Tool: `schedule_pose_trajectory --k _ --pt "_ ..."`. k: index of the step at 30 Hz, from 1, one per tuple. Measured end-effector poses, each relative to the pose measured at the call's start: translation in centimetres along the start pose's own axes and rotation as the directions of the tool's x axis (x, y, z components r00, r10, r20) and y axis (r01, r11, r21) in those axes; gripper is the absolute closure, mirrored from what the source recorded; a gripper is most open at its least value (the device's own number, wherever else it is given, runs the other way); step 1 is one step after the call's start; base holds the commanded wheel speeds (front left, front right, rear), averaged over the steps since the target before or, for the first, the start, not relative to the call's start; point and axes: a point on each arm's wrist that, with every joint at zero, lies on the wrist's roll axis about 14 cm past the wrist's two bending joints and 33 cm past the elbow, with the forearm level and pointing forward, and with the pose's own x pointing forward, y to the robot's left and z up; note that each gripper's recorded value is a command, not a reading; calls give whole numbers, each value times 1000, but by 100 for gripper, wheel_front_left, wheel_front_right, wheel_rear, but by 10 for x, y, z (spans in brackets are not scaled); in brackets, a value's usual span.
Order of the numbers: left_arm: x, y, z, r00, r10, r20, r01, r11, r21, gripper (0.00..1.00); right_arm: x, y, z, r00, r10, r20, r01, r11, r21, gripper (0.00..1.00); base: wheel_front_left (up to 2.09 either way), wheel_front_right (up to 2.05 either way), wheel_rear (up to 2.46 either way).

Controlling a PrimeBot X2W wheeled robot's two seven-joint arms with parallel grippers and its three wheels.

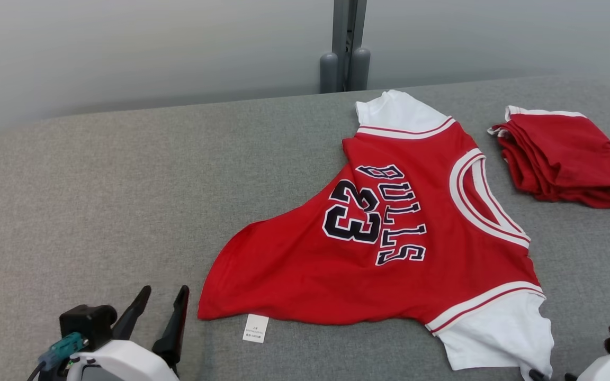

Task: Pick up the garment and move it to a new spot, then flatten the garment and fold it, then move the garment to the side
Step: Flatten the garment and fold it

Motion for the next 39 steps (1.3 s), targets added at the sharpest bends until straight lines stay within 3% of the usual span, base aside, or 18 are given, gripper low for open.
schedule_pose_trajectory --k 4,19,31,37,39 --pt "4 -7 -5 999 -30 -32 30 1000 -8 0 13 4 -15 998 4 -63 -3 1000 12 0 0 0 0" --pt "8 -17 -64 945 -95 -313 102 995 7 0 32 17 -2 999 37 -36 -38 999 -20 0 0 0 0" --pt "20 -19 -74 935 -107 -339 123 992 27 0 32 25 1 998 66 -13 -66 998 -25 0 0 0 0" --pt "23 -17 -76 936 -103 -337 118 993 22 0 33 29 1 997 78 -14 -78 997 -27 21 0 0 0" --pt "23 -18 -77 937 -105 -334 119 993 22 16 33 29 1 997 80 -17 -81 996 -29 41 0 0 0"
